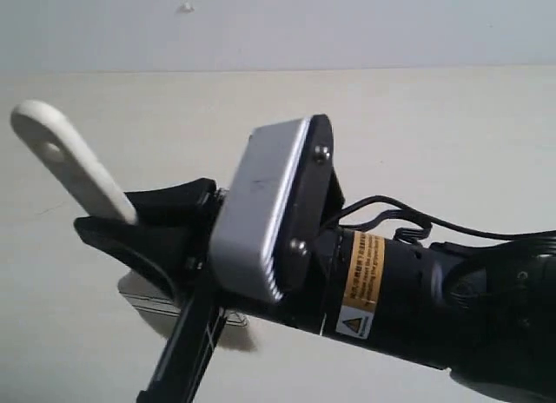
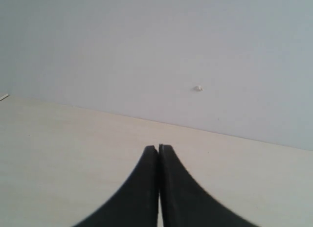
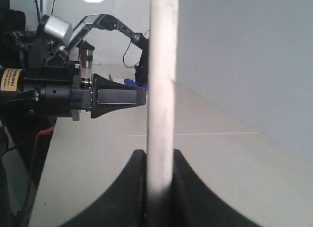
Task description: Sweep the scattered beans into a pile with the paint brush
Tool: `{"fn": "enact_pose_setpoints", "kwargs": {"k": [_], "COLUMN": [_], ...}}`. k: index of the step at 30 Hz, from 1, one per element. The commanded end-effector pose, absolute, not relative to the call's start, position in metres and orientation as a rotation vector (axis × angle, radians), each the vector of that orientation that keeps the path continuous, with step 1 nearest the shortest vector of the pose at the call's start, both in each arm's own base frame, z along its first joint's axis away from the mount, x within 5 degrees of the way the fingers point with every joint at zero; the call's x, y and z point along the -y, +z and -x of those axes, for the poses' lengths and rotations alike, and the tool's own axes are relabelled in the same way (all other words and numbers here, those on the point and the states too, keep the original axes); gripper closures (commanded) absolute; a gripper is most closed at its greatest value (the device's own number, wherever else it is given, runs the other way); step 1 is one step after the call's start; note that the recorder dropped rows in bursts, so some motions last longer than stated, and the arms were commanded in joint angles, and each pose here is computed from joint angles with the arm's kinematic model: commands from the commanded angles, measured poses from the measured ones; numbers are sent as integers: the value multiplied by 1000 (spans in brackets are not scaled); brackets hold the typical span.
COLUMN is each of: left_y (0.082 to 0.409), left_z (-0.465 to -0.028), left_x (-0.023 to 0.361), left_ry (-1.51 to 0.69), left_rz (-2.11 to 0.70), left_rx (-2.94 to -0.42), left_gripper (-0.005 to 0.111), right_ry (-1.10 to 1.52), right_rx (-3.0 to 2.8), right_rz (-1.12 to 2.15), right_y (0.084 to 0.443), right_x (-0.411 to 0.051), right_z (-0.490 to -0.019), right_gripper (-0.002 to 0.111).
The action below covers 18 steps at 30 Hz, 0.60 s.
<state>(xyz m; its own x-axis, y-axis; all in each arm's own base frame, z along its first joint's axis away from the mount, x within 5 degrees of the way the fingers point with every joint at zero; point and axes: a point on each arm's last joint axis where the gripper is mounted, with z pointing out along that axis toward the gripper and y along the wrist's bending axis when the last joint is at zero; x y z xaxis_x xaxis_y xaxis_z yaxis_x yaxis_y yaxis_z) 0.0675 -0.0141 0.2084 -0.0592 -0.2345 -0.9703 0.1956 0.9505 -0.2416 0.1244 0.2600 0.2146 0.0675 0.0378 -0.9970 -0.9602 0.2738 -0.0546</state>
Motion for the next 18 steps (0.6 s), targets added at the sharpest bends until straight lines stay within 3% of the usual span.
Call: {"fn": "enact_pose_setpoints", "kwargs": {"k": [1,10,18], "left_y": [209,209,209], "left_z": [-67,-67,-67], "left_x": [14,14,14], "left_ry": [-362,-360,-362], "left_rz": [32,30,32], "left_rx": [-1587,-1587,-1587], "left_gripper": [107,107,107], "right_ry": [1105,1052,1012], "right_rx": [-1263,-1464,-1454], "right_rz": [929,932,952], "right_y": [197,144,134], "right_x": [-258,-267,-277], "right_z": [-133,-148,-157], "right_gripper": [108,108,108]}}
